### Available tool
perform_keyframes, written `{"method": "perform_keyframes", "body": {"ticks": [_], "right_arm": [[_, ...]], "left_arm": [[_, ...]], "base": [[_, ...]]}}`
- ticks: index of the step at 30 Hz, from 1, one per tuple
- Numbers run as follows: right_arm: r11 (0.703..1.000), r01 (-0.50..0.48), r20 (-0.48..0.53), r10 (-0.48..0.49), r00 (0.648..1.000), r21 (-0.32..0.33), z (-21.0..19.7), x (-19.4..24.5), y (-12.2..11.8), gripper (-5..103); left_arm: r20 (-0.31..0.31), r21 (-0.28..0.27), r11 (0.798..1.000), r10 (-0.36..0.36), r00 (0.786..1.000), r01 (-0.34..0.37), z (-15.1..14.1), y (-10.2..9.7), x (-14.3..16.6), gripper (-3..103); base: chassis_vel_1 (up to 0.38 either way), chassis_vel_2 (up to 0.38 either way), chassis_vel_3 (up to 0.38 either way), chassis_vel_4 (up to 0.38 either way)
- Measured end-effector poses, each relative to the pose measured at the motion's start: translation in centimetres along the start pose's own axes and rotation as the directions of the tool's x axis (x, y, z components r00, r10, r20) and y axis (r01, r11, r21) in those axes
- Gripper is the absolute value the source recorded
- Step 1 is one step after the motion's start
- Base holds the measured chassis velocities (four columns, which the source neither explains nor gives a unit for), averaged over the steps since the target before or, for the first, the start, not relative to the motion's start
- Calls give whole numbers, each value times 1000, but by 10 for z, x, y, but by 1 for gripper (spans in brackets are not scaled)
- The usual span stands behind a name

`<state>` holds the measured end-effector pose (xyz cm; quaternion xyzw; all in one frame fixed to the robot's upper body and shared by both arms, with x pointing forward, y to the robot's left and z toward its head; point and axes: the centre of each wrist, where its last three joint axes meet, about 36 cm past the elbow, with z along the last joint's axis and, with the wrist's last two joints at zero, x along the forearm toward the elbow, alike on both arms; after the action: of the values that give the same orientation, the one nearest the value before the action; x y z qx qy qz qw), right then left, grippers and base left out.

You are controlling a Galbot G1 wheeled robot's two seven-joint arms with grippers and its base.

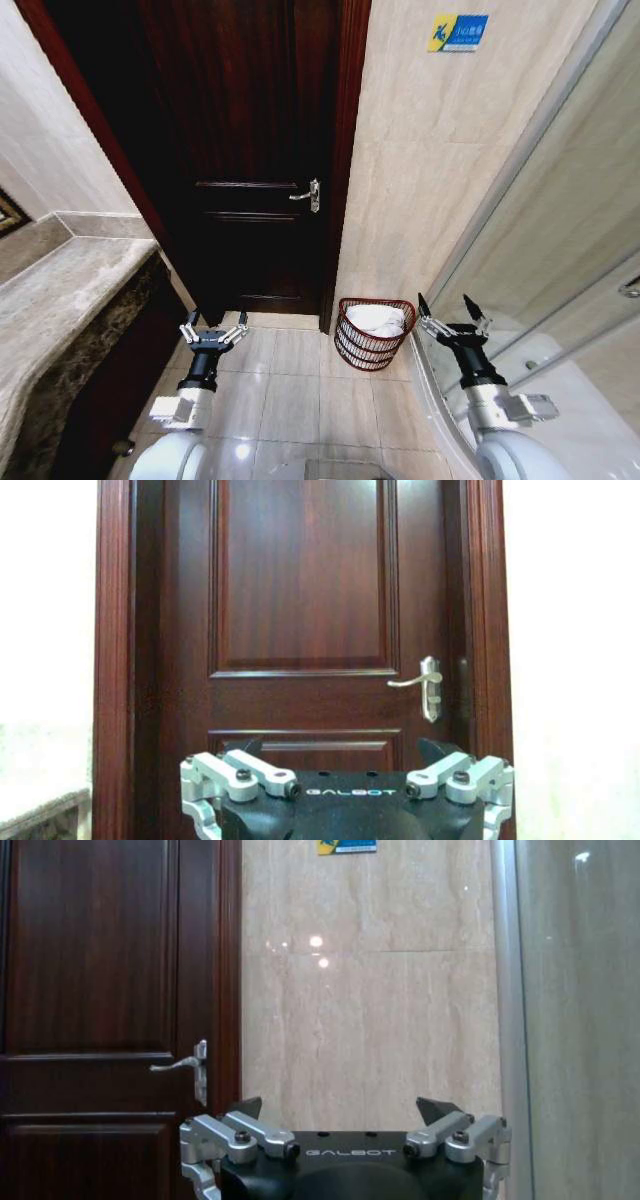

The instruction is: Discard the used towel into the hamper.

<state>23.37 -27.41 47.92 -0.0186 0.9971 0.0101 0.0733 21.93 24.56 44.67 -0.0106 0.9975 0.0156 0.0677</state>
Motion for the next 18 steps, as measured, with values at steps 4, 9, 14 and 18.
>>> {"method": "perform_keyframes", "body": {"ticks": [4,9,14,18], "right_arm": [[1000,-8,-10,8,1000,-4,2,2,-1,100],[1000,-17,-26,17,1000,-17,10,4,-1,100],[999,-22,-24,21,999,-34,12,3,0,100],[999,-26,-25,25,999,-39,15,2,0,100]], "left_arm": [[0,-1,1000,0,1000,0,0,0,0,100],[23,15,1000,-13,1000,13,-1,0,0,100],[40,21,999,-26,999,25,-1,-1,1,100],[28,27,999,-32,999,31,-5,-3,4,100]], "base": [[0,0,0,0],[0,0,0,0],[0,0,0,0],[0,0,0,0]]}}
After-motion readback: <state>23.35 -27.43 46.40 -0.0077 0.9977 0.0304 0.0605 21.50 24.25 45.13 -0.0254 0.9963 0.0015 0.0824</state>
